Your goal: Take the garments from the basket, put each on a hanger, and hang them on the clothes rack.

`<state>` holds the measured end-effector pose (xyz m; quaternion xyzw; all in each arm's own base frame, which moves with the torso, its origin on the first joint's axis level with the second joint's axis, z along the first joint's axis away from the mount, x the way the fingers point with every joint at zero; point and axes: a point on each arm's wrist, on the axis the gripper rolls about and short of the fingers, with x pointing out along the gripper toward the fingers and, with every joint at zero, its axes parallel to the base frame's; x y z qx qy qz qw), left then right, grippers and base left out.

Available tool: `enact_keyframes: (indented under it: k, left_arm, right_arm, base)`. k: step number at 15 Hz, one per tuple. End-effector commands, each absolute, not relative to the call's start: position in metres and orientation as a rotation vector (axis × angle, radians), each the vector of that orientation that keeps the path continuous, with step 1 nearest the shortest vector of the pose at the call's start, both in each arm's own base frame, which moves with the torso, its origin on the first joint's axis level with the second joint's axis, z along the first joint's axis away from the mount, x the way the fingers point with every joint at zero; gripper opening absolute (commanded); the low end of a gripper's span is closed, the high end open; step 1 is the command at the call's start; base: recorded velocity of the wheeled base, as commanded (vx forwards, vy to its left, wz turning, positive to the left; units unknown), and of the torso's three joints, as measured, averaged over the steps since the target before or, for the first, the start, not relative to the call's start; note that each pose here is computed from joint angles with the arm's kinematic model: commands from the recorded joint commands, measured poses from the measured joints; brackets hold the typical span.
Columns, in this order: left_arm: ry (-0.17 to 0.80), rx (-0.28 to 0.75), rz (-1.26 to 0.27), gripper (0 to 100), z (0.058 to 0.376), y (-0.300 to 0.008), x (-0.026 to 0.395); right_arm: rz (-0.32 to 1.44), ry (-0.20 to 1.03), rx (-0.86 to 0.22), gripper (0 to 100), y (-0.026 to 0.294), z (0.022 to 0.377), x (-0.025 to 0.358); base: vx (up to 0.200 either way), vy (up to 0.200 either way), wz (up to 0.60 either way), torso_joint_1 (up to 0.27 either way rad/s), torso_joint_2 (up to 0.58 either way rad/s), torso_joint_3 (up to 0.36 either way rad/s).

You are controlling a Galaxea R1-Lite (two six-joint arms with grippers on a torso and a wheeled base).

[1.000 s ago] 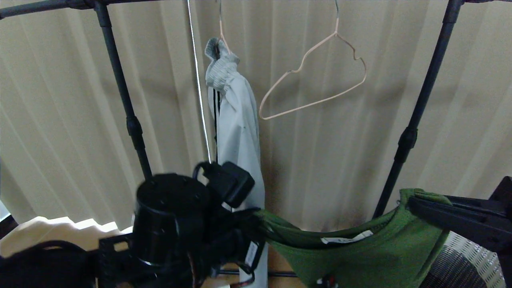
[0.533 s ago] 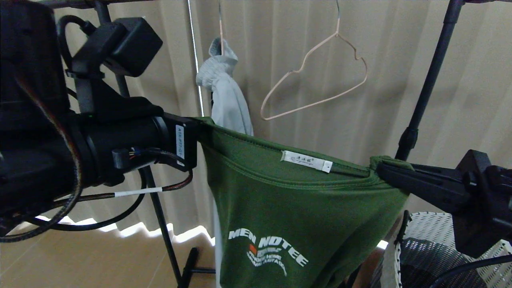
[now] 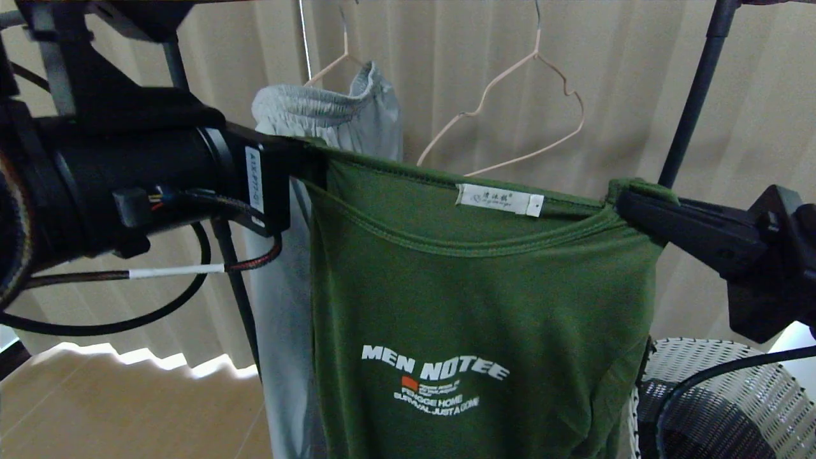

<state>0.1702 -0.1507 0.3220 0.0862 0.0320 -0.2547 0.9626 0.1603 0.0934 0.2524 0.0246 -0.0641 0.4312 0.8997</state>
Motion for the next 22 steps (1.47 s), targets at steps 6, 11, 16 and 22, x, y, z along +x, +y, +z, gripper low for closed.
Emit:
enact_keyframes:
  k: [6,11,16,22]
  left_arm:
    - [-0.010,0.145,-0.516,0,0.345,-0.148,0.167]
    - [0.001,0.151,-0.516,0,0.341,-0.152,0.170]
    - [0.003,0.139,-0.478,0,0.343,-0.187,0.210]
    - [0.020,0.133,-0.474,0,0.335,-0.222,0.248]
  right_arm:
    - [0.883,-0.262,0.073,0,0.093,0.291,0.165]
    - [0.881,-0.277,0.073,0,0.092,0.293,0.163]
    - [0.890,-0.300,0.073,0,0.068,0.308,0.115]
    - [0.974,-0.284,0.154,0,0.058,0.309,0.085]
  base:
    - [0.000,0.000,0.00,0.000,0.00,0.000]
    - [0.000,0.000,0.00,0.000,0.00,0.000]
    - [0.000,0.000,0.00,0.000,0.00,0.000]
    - [0.000,0.000,0.00,0.000,0.00,0.000]
